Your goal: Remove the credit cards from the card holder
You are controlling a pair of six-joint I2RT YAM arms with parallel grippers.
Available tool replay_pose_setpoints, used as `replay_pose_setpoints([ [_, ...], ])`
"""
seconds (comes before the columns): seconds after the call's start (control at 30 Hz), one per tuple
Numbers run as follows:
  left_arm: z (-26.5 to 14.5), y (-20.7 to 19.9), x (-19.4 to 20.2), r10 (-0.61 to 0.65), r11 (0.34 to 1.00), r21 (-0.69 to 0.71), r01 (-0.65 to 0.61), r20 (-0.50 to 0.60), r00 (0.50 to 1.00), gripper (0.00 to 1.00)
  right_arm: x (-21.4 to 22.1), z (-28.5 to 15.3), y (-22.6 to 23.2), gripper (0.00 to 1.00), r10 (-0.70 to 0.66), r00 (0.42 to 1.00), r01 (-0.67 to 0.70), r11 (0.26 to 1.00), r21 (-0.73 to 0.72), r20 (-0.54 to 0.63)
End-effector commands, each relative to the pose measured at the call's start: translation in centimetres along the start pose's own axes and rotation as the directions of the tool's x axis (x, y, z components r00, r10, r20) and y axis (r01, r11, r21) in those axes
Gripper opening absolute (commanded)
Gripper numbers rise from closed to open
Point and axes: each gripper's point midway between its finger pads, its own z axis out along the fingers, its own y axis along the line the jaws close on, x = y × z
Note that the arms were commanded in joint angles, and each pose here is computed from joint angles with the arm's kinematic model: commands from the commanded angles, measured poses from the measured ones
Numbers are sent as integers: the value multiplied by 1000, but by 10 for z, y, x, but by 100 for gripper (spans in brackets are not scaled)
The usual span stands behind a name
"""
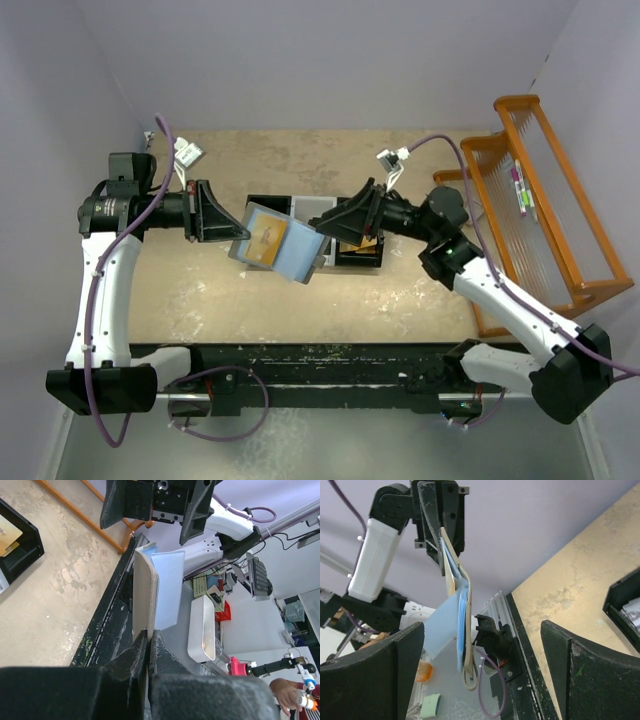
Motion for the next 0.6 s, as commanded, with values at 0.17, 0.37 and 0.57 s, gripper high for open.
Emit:
replay_pose_setpoints([
  [0.17, -3, 18, -11, 82, 983, -164, -80, 5, 997, 0, -92, -24, 59, 88, -278, 937, 240, 952, 188, 213],
  [0.37, -5, 31, -21, 89, 968, -237, -79, 31, 996, 0, -54, 14, 80, 78, -157, 980, 158, 987, -1, 126],
  [0.57, -3, 24, -24, 65, 979, -198, -56, 40, 997, 0, -15, 43, 66, 67, -38, 999, 40, 997, -67, 32],
])
